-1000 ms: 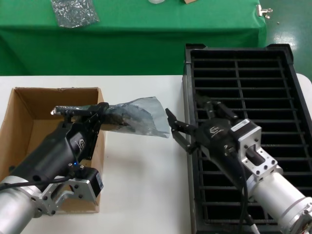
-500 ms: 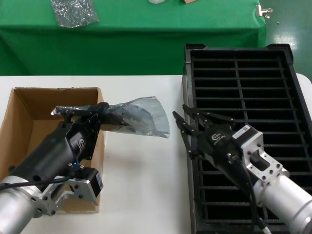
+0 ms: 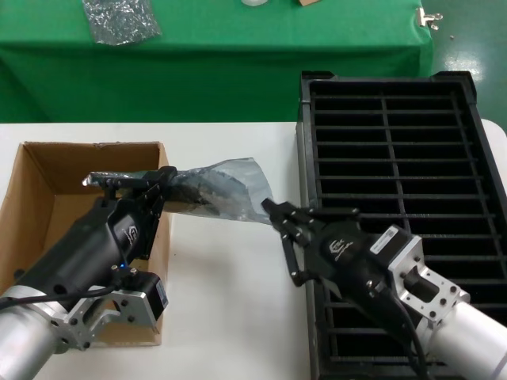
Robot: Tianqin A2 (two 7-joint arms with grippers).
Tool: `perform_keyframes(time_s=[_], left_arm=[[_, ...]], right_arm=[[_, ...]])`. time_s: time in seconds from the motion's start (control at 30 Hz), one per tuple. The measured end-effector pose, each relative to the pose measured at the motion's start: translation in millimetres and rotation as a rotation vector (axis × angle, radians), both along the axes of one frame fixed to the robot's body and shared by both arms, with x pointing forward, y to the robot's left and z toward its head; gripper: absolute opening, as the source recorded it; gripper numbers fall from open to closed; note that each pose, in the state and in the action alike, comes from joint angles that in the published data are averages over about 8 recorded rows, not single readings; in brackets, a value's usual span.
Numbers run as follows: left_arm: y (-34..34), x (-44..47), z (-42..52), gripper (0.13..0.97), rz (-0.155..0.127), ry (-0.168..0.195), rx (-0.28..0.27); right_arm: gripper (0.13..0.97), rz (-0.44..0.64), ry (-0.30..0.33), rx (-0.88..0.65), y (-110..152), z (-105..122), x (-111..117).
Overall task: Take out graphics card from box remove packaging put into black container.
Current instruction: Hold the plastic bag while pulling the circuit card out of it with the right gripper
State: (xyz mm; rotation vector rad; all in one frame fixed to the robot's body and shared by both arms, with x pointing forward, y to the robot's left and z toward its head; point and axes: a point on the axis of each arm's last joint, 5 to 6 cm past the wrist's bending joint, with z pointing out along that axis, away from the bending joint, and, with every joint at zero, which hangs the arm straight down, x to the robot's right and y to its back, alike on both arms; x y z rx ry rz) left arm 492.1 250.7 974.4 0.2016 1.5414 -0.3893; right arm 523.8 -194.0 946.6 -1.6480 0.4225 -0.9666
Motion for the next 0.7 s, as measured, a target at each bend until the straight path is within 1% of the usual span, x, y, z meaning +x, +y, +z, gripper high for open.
perform_keyframes(time_s=[0.33,0.53,0.7], left_arm=[[0.0,0.0,0.0,0.139,0.000,0.000,0.000],[0.0,0.0,0.0,0.139,0.000,0.000,0.000],[0.0,0.0,0.0,0.139,0.000,0.000,0.000]], right_arm=[[0.135,0.091,-0.004,-0.035,0,4,-2],[0.135,0.108,-0.011,-0.048,-3,5,5],[0.135,0.116,-0.015,-0.057,-7,5,15]])
